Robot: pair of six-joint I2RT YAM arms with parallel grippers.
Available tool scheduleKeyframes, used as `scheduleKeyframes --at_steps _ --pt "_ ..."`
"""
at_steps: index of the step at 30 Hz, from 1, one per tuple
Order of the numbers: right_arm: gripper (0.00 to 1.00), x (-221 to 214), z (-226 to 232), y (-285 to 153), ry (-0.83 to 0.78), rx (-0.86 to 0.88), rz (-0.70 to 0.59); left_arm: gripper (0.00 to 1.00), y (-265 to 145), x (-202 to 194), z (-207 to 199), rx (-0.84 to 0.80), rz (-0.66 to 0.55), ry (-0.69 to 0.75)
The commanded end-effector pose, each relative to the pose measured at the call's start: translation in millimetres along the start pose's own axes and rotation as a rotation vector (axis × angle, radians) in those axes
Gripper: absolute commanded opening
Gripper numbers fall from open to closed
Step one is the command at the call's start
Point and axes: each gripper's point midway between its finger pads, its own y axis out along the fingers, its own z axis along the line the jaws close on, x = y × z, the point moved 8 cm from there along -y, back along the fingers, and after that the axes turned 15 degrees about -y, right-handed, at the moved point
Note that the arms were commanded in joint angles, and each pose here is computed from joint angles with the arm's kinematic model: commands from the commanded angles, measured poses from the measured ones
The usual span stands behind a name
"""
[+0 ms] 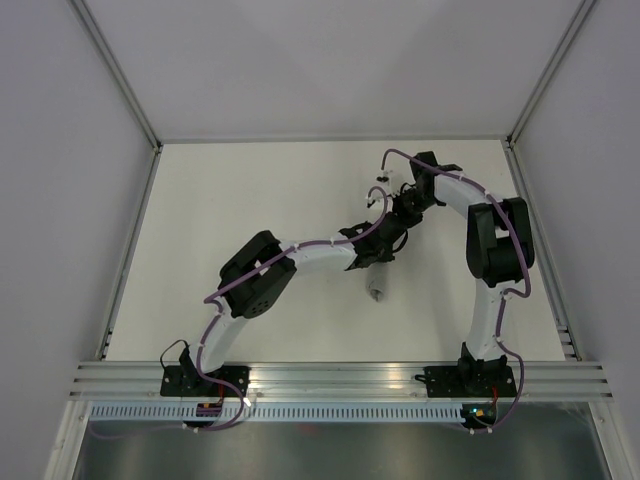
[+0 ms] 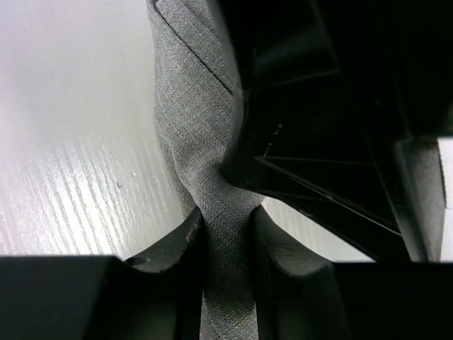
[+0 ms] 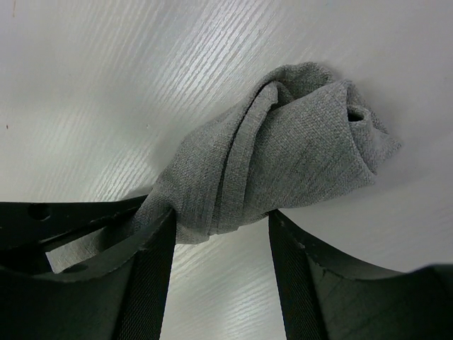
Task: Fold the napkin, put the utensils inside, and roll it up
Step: Roll the napkin at the center of the board.
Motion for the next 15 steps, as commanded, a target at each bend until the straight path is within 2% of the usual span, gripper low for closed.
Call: scheduleKeyframes --at_steps 1,6,10,15 --pt "0.60 10 -13 17 0.011 -0.056 -0.004 0.26 27 -78 70 0.263 0.269 -0.005" --pt "0.60 15 -19 23 0.012 -0.064 -0.019 0.31 29 -75 70 0.262 0.274 -0.036" --pt "0.60 17 -21 25 0.012 -0.078 -0.023 0.42 29 -73 73 0.259 0.286 -0.042" --pt "0.60 18 -23 26 0.007 -0.089 -0.021 0.49 26 -65 73 0.244 0.289 -0.045"
